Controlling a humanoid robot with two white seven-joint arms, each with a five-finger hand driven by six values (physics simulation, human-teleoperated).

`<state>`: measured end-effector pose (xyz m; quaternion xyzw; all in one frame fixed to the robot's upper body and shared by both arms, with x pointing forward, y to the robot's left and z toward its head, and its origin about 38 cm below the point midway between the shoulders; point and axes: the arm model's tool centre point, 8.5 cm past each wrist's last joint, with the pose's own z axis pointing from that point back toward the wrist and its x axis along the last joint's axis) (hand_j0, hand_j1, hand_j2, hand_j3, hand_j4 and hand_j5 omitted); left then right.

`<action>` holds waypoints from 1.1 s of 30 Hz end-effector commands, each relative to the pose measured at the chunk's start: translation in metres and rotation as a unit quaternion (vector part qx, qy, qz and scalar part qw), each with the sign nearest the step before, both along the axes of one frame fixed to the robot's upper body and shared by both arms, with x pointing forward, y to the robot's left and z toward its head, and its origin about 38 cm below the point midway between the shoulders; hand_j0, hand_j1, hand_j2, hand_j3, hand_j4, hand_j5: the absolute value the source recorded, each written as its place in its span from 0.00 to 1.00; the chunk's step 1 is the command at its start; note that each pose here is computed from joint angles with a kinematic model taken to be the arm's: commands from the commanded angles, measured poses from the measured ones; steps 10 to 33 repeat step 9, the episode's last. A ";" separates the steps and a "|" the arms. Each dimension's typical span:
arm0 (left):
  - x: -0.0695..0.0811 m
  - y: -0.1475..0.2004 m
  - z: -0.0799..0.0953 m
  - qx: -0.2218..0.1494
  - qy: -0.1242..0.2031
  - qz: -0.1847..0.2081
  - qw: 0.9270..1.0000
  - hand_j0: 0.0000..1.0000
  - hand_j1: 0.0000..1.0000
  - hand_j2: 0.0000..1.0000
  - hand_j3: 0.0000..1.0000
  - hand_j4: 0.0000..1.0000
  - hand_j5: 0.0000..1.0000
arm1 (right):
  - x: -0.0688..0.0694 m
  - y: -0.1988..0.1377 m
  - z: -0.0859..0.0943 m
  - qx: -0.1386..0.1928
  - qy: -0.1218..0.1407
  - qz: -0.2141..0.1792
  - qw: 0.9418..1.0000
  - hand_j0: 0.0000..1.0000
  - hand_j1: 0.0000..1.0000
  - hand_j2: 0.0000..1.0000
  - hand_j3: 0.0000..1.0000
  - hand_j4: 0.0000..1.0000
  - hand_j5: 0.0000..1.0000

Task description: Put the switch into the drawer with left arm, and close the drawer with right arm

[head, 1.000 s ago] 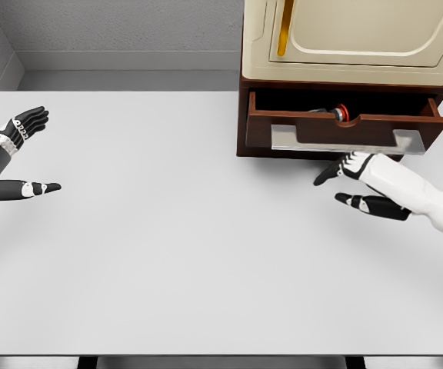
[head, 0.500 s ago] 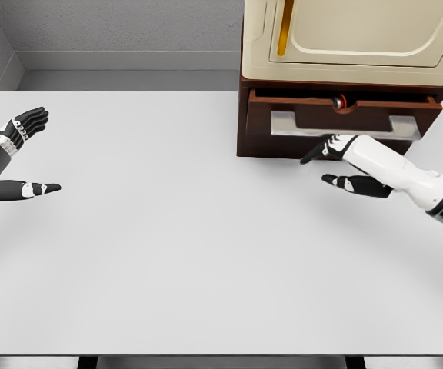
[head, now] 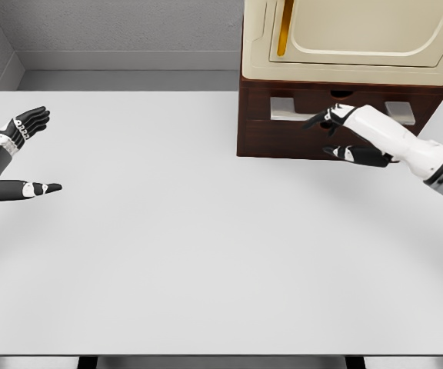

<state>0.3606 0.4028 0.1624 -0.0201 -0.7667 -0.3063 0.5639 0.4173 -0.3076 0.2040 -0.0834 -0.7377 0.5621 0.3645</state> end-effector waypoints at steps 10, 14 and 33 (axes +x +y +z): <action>0.000 -0.003 0.001 0.002 -0.003 -0.003 1.000 1.00 1.00 1.00 1.00 1.00 1.00 | -0.073 -0.063 0.026 -0.123 0.031 0.010 0.992 0.70 0.70 0.70 0.70 0.70 0.70; 0.000 -0.003 0.001 0.002 -0.003 -0.003 1.000 1.00 1.00 1.00 1.00 1.00 1.00 | -0.073 -0.063 0.026 -0.123 0.031 0.010 0.992 0.70 0.70 0.70 0.70 0.70 0.70; 0.000 -0.003 0.001 0.002 -0.003 -0.003 1.000 1.00 1.00 1.00 1.00 1.00 1.00 | -0.073 -0.063 0.026 -0.123 0.031 0.010 0.992 0.70 0.70 0.70 0.70 0.70 0.70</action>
